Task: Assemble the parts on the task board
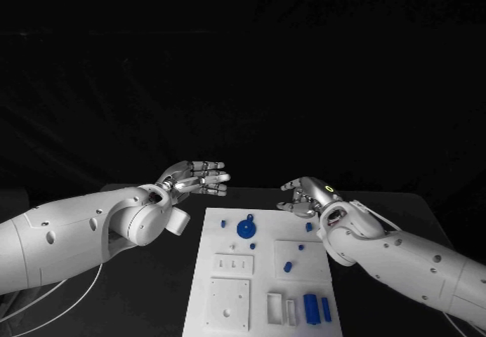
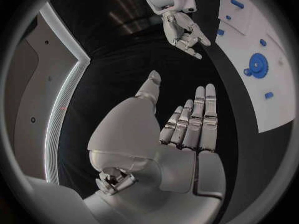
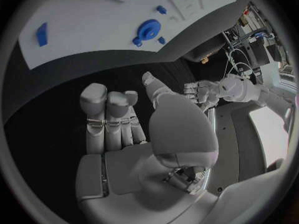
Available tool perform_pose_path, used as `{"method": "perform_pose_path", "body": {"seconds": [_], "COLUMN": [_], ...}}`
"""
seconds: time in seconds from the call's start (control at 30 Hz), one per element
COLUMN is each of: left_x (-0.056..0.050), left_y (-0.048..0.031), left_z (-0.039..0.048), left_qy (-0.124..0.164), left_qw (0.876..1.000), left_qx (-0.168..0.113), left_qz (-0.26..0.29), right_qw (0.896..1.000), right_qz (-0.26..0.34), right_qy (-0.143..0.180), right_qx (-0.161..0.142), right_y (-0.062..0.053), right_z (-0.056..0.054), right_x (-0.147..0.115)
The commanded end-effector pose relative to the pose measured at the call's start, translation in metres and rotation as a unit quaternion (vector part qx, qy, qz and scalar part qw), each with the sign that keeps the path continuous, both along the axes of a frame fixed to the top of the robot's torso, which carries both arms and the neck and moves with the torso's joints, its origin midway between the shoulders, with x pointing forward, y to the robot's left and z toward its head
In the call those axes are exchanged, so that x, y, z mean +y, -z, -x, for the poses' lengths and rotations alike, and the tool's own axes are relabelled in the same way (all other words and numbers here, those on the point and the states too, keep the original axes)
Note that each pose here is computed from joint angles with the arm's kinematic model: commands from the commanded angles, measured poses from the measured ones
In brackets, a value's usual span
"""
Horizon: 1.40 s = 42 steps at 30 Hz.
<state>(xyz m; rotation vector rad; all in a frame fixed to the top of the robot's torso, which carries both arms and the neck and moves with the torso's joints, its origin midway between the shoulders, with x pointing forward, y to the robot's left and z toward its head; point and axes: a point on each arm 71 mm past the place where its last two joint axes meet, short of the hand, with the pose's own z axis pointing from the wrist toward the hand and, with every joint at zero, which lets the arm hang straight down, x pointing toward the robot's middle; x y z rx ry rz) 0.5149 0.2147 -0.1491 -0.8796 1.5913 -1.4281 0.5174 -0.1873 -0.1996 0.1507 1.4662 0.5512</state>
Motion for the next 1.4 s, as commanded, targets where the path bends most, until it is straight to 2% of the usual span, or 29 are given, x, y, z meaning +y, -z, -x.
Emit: {"method": "perform_pose_path", "body": {"seconds": [0.03,0.2,0.37,0.5,0.63,0.8,0.93,1.4], "left_x": [0.0,0.001,0.002,0.002,0.002,0.001,0.001,-0.001], "left_y": [-0.0015,-0.0023,-0.0022,-0.0014,-0.0005,0.0016,0.0037,0.0073], "left_z": [0.0002,0.0003,0.0006,0.001,0.0013,0.0017,0.002,0.0024], "left_qy": [0.006,0.005,0.006,0.009,0.012,0.018,0.02,0.027], "left_qw": [1.0,1.0,1.0,1.0,1.0,1.0,1.0,1.0], "left_qx": [-0.008,-0.014,-0.018,-0.017,-0.015,-0.014,-0.011,-0.005], "left_qz": [0.0,0.001,0.002,0.003,0.001,-0.005,-0.007,-0.008], "right_qw": [0.999,0.998,0.997,0.997,0.996,0.994,0.993,0.993], "right_qz": [-0.032,-0.043,-0.043,-0.037,-0.033,-0.032,-0.032,-0.04], "right_qy": [-0.024,-0.035,-0.039,-0.034,-0.031,-0.028,-0.029,-0.025], "right_qx": [0.01,0.03,0.046,0.064,0.082,0.098,0.107,0.112], "right_y": [-0.002,0.001,0.011,0.024,0.038,0.058,0.068,0.089], "right_z": [0.0,-0.004,-0.006,-0.005,-0.005,-0.004,-0.004,-0.008], "right_x": [-0.014,-0.055,-0.089,-0.11,-0.121,-0.126,-0.125,-0.108]}}
